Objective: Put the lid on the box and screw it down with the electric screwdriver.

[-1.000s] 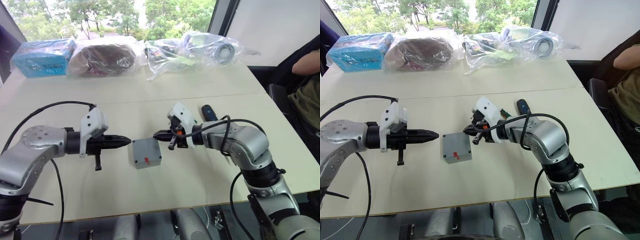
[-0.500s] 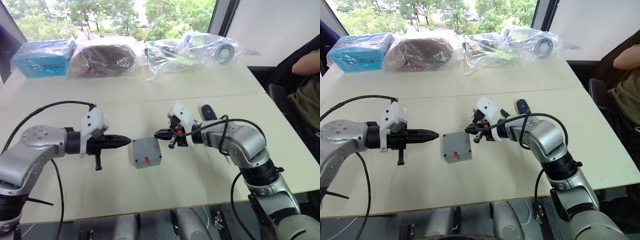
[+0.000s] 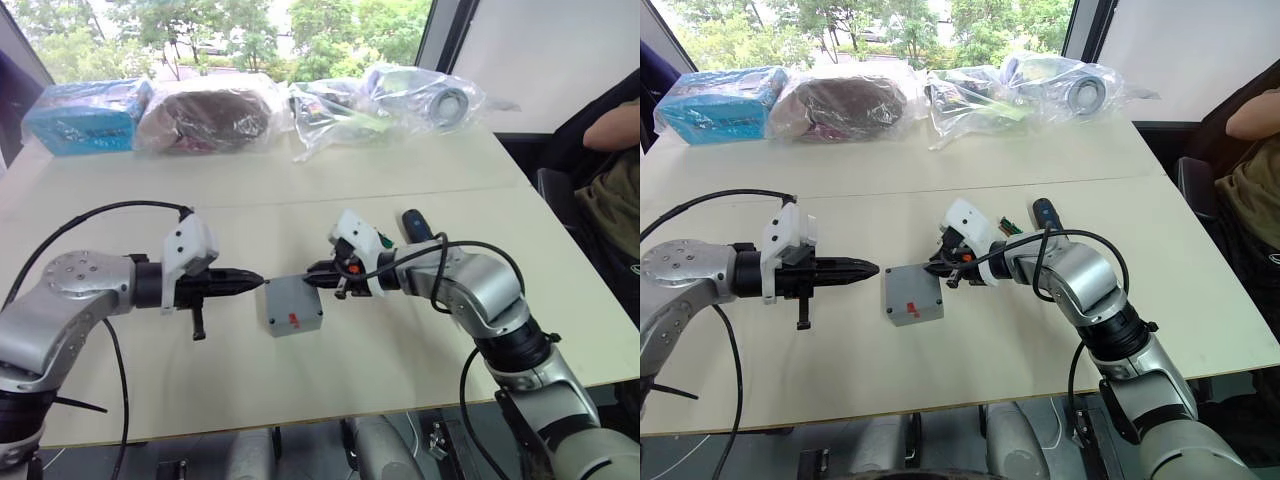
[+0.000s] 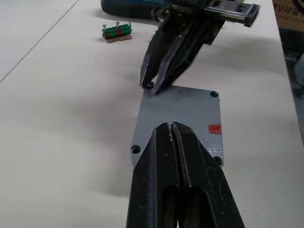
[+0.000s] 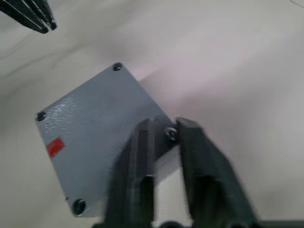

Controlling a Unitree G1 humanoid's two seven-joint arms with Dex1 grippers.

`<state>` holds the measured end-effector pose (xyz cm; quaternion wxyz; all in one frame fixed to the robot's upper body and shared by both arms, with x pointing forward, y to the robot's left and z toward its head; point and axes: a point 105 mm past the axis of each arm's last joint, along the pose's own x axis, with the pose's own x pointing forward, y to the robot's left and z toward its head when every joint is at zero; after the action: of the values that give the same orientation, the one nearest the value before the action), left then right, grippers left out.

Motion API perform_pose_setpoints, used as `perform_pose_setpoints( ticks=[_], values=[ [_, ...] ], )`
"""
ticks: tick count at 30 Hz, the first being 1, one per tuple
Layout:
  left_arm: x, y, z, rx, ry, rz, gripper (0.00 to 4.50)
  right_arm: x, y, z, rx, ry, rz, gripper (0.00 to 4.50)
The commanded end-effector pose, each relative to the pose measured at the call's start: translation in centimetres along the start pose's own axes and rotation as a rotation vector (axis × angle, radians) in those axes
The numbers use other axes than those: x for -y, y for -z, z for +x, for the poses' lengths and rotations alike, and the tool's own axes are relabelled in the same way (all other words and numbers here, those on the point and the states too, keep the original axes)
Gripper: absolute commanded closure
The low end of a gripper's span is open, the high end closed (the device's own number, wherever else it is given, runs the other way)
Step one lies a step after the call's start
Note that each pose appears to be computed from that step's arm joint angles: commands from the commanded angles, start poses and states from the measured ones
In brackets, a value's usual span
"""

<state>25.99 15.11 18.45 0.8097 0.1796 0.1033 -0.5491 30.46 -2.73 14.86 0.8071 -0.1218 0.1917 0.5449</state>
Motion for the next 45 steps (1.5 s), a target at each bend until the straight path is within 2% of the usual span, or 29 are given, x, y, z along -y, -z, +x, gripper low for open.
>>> perform_pose_setpoints(
  ticks=[1, 3, 5, 6, 7, 10, 14, 16, 18, 23, 28, 44, 45],
  values=[
    [0.5, -0.7, 0.0, 0.019, 0.008, 0.027, 4.50, -0.2, -0.7, -0.3, 0.013, -0.009, -0.028, 2.08],
    [0.6, -0.7, 0.1, 0.022, 0.011, 0.026, 4.50, -0.1, -0.8, -0.5, 0.015, -0.003, -0.033, 1.14],
    [0.7, -0.8, 0.2, 0.028, 0.017, 0.024, 4.50, 0.3, -1.3, -1.0, 0.022, 0.019, -0.042, 0.40],
    [0.8, -0.8, 0.3, 0.030, 0.020, 0.024, 4.50, 0.5, -1.4, -1.2, 0.026, 0.028, -0.044, 0.06],
    [0.8, -0.9, 0.4, 0.033, 0.023, 0.027, 4.50, 0.9, -1.8, -1.8, 0.035, 0.052, -0.051, 0.01],
    [1.0, -1.9, 0.7, 0.075, 0.042, 0.041, 4.50, 3.8, -4.0, -4.9, 0.084, 0.239, -0.068, 0.01],
    [0.9, -3.3, 1.0, 0.129, 0.058, 0.055, 4.50, 5.8, -4.6, -8.0, 0.049, 0.351, -0.030, 0.01],
    [1.0, -4.8, 1.5, 0.192, 0.093, 0.072, 4.50, 8.4, -2.9, -11.3, -0.121, 0.473, 0.104, 0.01],
    [1.2, -5.5, 2.1, 0.216, 0.122, 0.095, 4.50, 10.0, -1.4, -13.7, -0.235, 0.556, 0.209, 0.01],
    [1.2, -5.7, 2.8, 0.221, 0.148, 0.119, 4.50, 11.8, 1.4, -15.3, -0.451, 0.615, 0.333, 0.01],
    [1.5, -6.3, 3.0, 0.233, 0.162, 0.141, 4.50, 13.4, 3.6, -15.6, -0.558, 0.634, 0.404, 0.01],
    [1.3, -6.2, 2.9, 0.231, 0.099, 0.149, 4.50, 14.2, 7.3, -12.6, -0.729, 0.539, 0.444, 0.01],
    [1.3, -6.2, 2.8, 0.231, 0.097, 0.149, 4.50, 14.2, 7.5, -12.4, -0.734, 0.541, 0.445, 0.25]
  ],
)
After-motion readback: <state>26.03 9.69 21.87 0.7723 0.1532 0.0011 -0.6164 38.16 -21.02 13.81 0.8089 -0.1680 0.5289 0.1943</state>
